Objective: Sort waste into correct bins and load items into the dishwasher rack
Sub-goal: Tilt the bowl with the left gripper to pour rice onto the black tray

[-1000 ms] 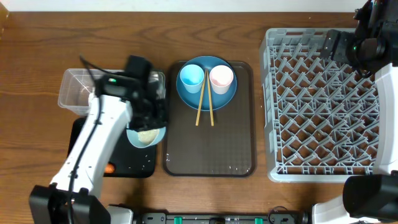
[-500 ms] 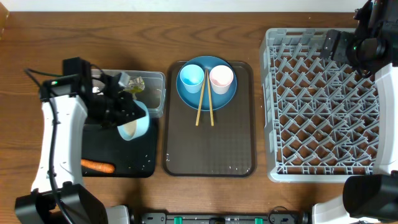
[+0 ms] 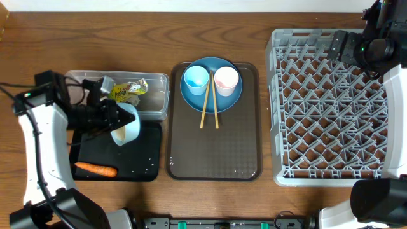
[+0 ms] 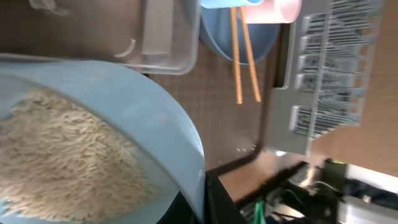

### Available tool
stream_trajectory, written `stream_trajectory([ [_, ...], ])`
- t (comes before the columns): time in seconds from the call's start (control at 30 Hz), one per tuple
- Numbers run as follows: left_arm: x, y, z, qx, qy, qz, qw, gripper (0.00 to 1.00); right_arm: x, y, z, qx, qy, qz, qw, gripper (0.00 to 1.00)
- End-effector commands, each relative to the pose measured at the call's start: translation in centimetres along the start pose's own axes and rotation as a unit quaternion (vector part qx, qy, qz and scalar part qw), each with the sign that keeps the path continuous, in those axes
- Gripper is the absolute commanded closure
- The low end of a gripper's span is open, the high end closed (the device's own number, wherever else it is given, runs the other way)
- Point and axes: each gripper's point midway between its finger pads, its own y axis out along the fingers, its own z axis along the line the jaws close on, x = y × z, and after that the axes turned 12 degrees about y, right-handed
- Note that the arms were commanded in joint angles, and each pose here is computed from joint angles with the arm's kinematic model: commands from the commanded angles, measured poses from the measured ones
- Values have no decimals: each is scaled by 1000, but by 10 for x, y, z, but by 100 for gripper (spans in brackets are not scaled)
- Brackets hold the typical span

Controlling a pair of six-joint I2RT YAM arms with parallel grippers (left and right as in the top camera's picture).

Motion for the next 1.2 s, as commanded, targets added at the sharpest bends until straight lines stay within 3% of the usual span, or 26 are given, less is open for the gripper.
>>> stream_trajectory([
  [0.0,1,-13,-7,-44,29,-49,997,94,6,-5,1,3,5,-10,1000,1],
  [0.23,-2,-33,11,-92,-18,-144,985,94,6,-5,1,3,5,-10,1000,1],
  [0.6,-26,-41,43,-142,-112,-266,947,94,6,-5,1,3,5,-10,1000,1],
  [0.8,-23,-45,42,-155,-116,-290,937,94,6,-5,1,3,5,-10,1000,1],
  [1.0,-7,-62,33,-195,-109,-346,911,94,6,-5,1,3,5,-10,1000,1],
  [1.17,-5,-65,31,-202,-114,-352,907,94,6,-5,1,3,5,-10,1000,1],
])
